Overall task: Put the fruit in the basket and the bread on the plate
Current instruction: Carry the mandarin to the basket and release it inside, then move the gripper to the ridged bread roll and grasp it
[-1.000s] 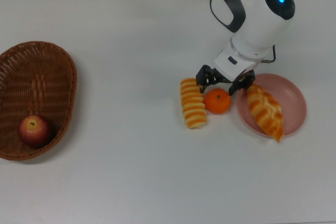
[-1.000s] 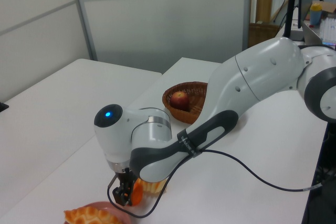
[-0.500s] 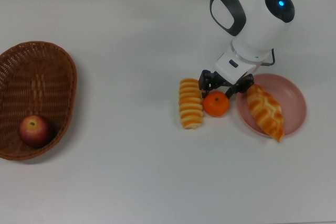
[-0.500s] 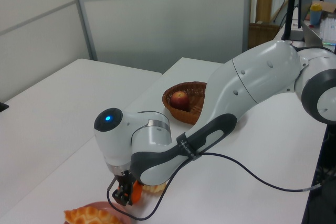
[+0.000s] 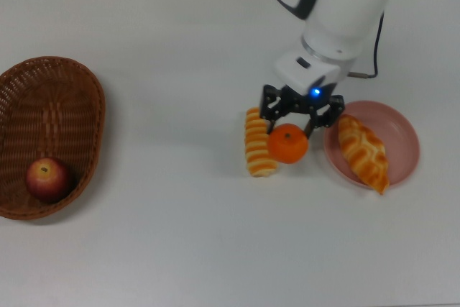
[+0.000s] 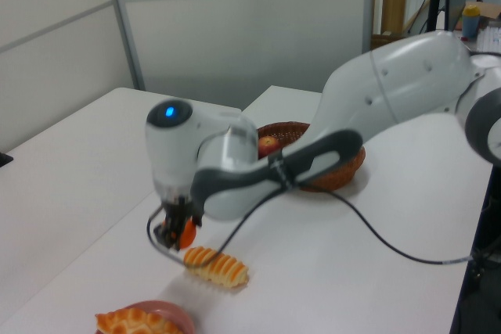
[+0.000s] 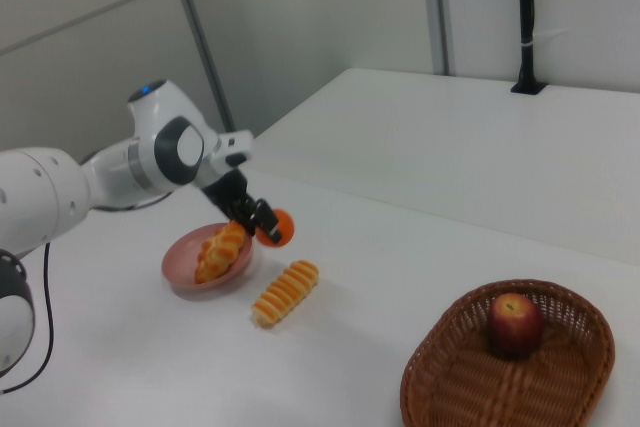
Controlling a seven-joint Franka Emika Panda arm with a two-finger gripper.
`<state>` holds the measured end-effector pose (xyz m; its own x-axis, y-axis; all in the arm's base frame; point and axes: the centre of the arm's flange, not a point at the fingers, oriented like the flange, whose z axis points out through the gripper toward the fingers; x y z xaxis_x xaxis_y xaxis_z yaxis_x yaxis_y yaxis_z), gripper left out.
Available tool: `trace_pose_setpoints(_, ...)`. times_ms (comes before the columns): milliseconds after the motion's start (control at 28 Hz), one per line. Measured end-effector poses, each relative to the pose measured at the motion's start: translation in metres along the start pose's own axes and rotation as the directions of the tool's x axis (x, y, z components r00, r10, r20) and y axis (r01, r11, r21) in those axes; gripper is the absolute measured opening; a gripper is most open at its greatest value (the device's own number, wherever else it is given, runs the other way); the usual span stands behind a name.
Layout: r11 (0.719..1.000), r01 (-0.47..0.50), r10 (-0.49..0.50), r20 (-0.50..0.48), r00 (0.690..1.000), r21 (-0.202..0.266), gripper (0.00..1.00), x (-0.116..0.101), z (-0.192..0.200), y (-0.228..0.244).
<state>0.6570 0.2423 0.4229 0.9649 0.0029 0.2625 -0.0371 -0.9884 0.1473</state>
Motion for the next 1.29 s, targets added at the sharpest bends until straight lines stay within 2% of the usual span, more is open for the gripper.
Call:
trace_pose_setpoints(179, 0.998, -0.053, 0.056, 0.078, 0.995, -0.043, 0.71, 0.013, -0.017, 0.081)
trace_pose_setpoints(393, 0.998, -0.068, 0.066, 0.197, 0.978, 0.002, 0.71, 0.021, -0.017, 0.236)
trace_pose_setpoints(500, 0.994, -0.112, 0.108, 0.223, 0.969, 0.005, 0.71, 0.014, -0.007, 0.321)
trace_pose_setpoints(607, 0.987, -0.16, 0.157, 0.246, 0.956, -0.007, 0.71, 0.004, 0.01, 0.377)
trace_pose_setpoints(714, 0.982, -0.19, 0.188, 0.268, 0.945, -0.018, 0.71, -0.006, 0.039, 0.41)
trace_pose_setpoints(821, 0.982, -0.184, 0.188, 0.278, 0.942, -0.04, 0.71, -0.011, 0.069, 0.421)
trace_pose_setpoints(1036, 0.977, -0.209, 0.213, 0.181, 0.96, -0.043, 0.71, -0.007, 0.122, 0.44)
trace_pose_setpoints(1286, 0.971, -0.234, 0.239, 0.153, 0.959, -0.047, 0.72, -0.01, 0.129, 0.461)
